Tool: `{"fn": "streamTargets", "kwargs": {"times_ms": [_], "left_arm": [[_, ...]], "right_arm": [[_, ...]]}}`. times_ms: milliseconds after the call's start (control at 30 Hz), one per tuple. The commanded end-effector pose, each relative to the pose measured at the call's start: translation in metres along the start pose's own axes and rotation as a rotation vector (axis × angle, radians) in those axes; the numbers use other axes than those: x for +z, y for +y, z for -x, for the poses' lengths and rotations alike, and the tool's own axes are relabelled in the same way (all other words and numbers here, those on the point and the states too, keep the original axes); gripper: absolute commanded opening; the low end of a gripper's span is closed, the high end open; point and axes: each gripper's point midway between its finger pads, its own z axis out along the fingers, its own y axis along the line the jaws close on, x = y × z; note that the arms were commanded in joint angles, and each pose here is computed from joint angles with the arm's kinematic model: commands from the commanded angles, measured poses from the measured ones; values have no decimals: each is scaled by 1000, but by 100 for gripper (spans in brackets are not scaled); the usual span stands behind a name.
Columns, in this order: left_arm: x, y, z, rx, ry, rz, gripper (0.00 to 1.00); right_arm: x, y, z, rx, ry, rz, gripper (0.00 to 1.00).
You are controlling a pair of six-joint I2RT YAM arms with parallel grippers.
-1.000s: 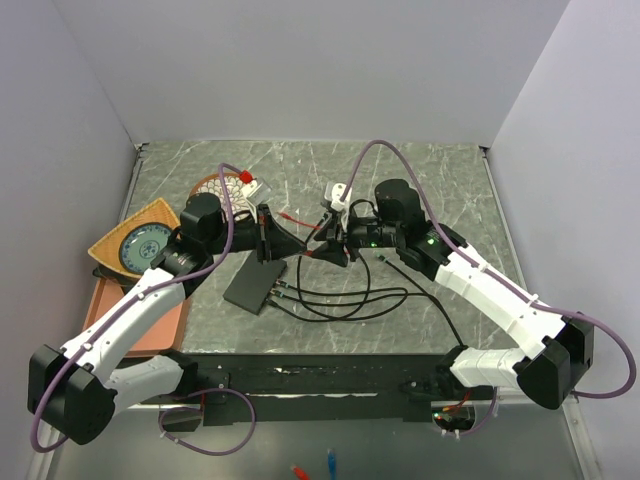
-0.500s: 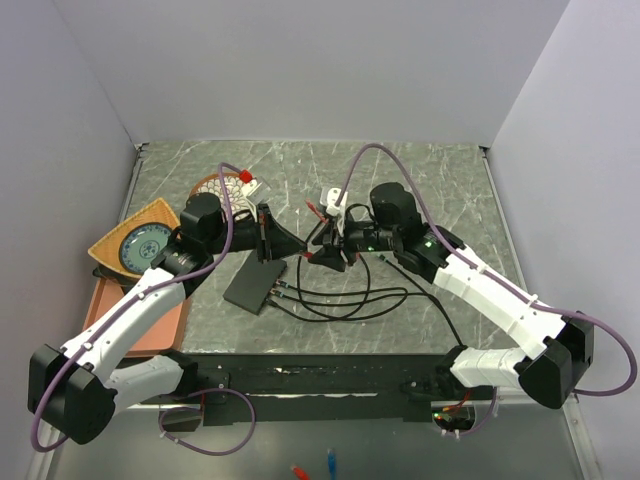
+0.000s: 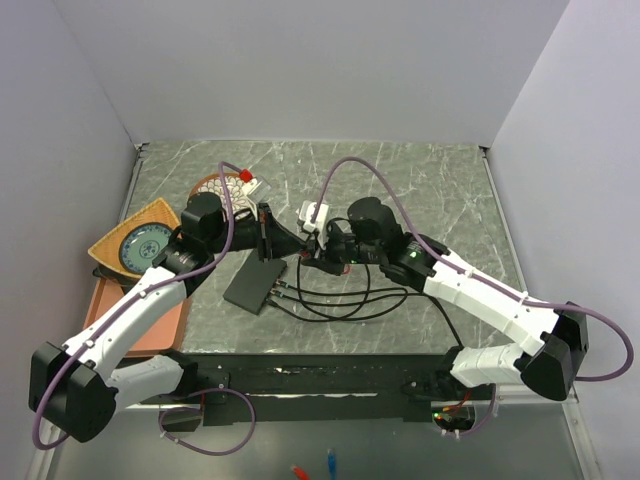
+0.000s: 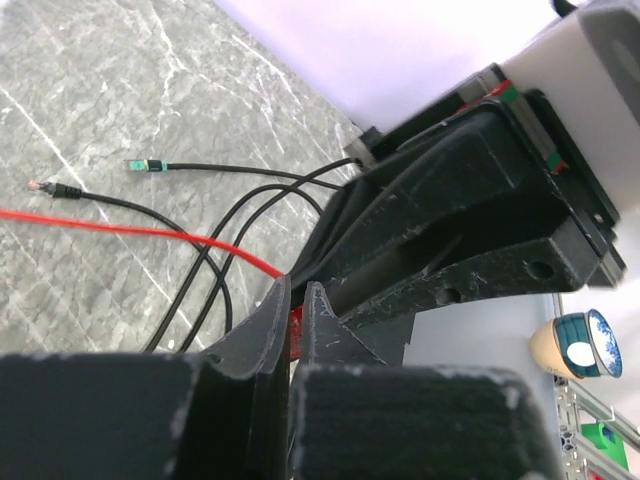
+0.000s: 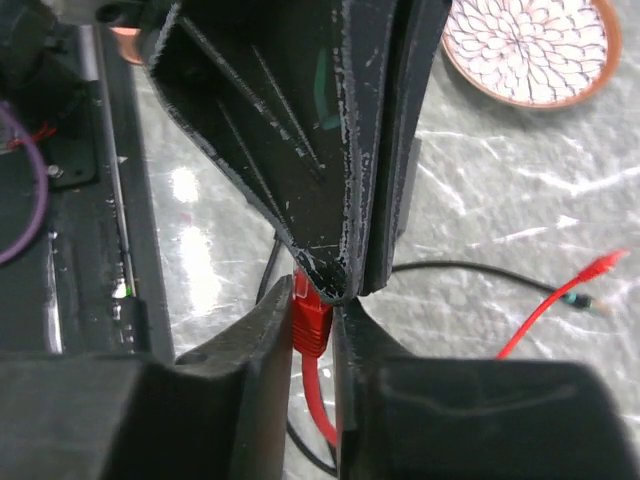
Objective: Insert the plug into the switch port
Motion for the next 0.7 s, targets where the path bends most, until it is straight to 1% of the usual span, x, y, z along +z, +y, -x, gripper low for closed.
{"fn": "streamTargets", "kwargs": {"times_ms": [0,33,167,233,300,333,367,433,500,567,633,667], "left_arm": [[2,-6,16,44,-42,-15,1],[3,-5,15,41,-40,-10,1],[3,-3,14,37,-37,-5,1],[2,-2,14,39,-41,6,2],[1,-1,16,40,-47,24,12],[1,0,16,44,-52,30,25],[0,0,17,43,-54,33,33],[0,-2,16,48,-57,19,41],[1,-3,15,47,-53,9,42],[1,-2,13,46,-48,8,38],[1,-2,12,49,-44,3,31],[2,-1,11,46,-43,1,30]], "right_arm": [[-1,-15,16,-39,-4,-126,3],[-2,-15,16,-45,-7,-132,0],[-10,-24,19,-56,-28,-210,0],[-13,-24,22,-65,-46,-220,0],[-15,-25,19,-68,-47,-227,0],[-16,-25,19,-70,-47,-229,0],[-15,-25,16,-67,-41,-230,0],[-15,-25,17,-66,-42,-231,0],[-15,-23,16,-62,-41,-222,0],[-16,-22,18,-63,-50,-220,0],[-18,-22,20,-65,-58,-219,0],[-18,-21,22,-65,-63,-215,0]]}}
